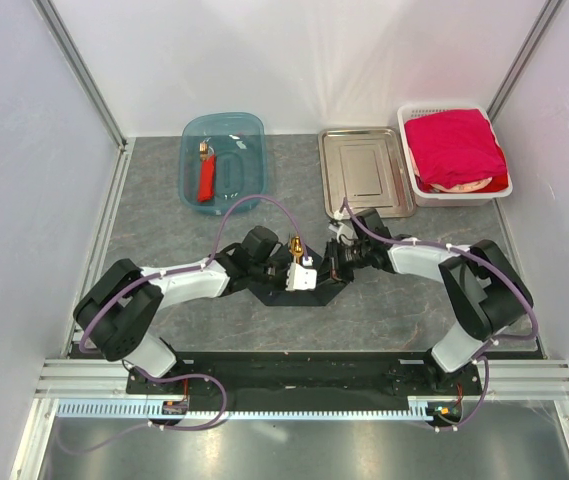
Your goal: Place the utensils on the paper napkin and roll it up
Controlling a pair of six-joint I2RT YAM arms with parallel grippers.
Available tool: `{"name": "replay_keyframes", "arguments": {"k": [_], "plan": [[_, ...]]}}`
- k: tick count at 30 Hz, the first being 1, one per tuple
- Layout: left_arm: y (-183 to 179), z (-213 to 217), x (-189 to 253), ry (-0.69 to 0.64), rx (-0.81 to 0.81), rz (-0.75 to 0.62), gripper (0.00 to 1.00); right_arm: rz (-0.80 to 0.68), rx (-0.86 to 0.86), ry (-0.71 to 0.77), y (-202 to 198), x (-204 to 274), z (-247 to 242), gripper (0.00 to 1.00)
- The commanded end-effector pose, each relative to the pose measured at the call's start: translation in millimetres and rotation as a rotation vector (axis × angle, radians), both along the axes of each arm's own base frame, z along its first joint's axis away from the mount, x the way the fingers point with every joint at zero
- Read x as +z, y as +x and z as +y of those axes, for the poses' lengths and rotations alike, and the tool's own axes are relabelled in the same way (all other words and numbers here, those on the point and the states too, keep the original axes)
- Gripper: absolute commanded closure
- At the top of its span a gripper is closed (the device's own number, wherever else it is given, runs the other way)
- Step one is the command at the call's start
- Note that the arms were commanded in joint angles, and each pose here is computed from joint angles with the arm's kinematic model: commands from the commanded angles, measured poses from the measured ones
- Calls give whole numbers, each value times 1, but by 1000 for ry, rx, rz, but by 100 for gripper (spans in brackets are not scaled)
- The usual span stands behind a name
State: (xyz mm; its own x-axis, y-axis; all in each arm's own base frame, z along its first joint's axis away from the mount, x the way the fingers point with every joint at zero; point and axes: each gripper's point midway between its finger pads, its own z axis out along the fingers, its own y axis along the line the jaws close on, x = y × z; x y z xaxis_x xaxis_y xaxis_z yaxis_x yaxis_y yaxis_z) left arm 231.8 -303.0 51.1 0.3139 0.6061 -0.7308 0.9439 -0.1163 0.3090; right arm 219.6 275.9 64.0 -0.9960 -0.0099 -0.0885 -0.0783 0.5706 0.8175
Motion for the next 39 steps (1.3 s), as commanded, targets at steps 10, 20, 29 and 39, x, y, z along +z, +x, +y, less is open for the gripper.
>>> {"name": "replay_keyframes", "arguments": {"k": [10, 20, 29, 39], "plan": [[31, -5, 12, -11, 88, -70, 98, -79, 32, 35, 22, 22, 13, 89], [38, -4, 14, -16, 101, -92, 98, -70, 40, 22, 23, 19, 13, 89], [46, -5, 9, -3, 122, -101, 98, -34, 42, 15, 17, 8, 12, 89], [48, -6, 7, 3, 125, -96, 98, 2, 79, -25, 1, -15, 14, 96]]}}
